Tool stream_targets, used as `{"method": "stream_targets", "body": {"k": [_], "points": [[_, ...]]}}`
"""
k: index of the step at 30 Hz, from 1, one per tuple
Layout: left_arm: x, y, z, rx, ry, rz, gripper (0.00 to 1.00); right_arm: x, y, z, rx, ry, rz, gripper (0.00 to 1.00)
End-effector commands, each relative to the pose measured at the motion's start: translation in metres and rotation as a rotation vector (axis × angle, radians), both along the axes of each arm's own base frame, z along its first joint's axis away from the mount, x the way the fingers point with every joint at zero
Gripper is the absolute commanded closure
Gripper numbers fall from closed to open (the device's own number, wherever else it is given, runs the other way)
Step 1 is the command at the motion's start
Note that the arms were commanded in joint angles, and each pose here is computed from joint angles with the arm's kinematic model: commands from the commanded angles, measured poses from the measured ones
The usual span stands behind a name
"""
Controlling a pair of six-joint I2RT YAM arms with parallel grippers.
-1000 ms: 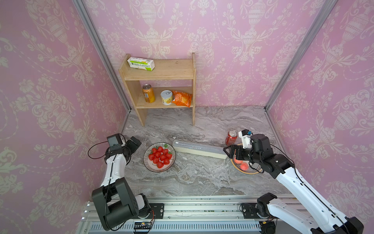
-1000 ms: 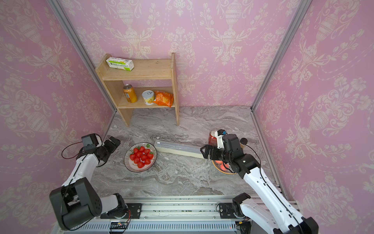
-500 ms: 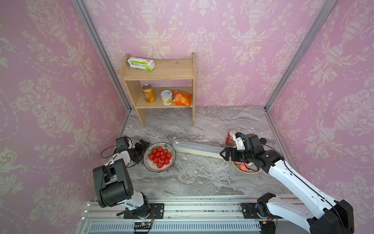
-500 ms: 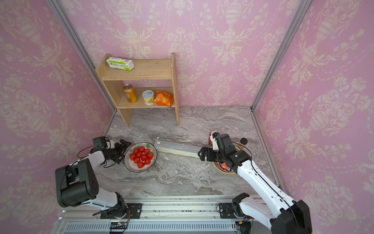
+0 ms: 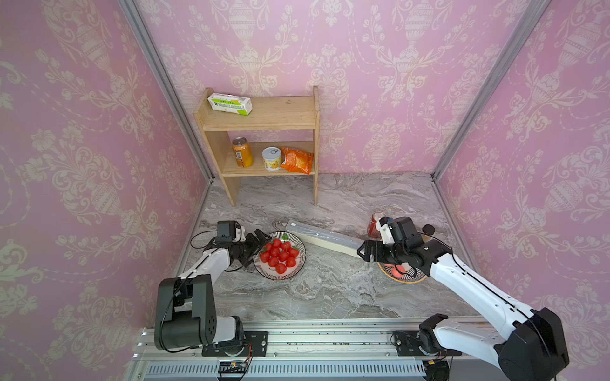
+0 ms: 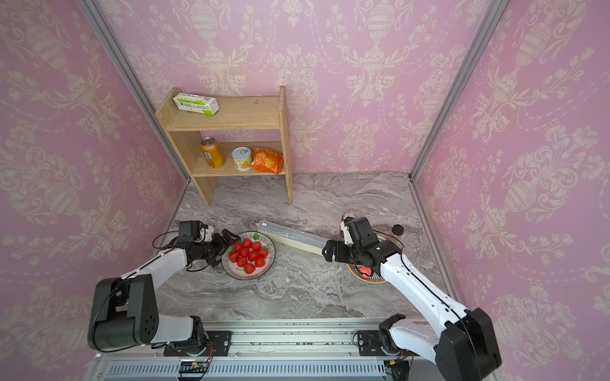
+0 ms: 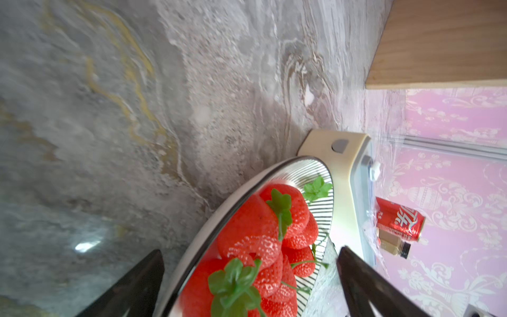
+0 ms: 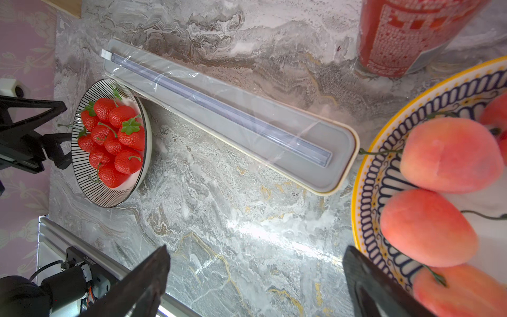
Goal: Wrap the plate with plastic wrap
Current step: Move the plate to the center of the board.
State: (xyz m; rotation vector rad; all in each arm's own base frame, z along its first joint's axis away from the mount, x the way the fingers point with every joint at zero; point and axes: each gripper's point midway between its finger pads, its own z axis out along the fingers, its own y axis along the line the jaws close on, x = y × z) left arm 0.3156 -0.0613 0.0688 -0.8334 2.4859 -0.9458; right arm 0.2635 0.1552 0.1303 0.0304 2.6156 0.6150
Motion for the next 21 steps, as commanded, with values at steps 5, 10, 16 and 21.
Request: {"method": "stream_targets", "body": {"k": [5, 10, 16, 21], "points": [[-0.016, -0.044, 0.003, -0.032, 0.021, -0.053, 0.01, 0.024, 0.000, -0.002, 0.015, -0.020, -0.049, 0.00], [-0.024, -0.075, -0.001, -0.051, 0.017, -0.094, 0.01, 0.034, -0.005, -0.006, 0.020, -0.015, -0.080, 0.00], [-0.030, -0.111, 0.000, -0.066, 0.004, -0.153, 0.01, 0.041, -0.014, -0.008, 0.045, -0.021, -0.129, 0.00], [-0.037, -0.140, 0.002, -0.067, -0.002, -0.211, 0.01, 0.040, -0.012, -0.016, 0.069, 0.008, -0.149, 0.00]]}}
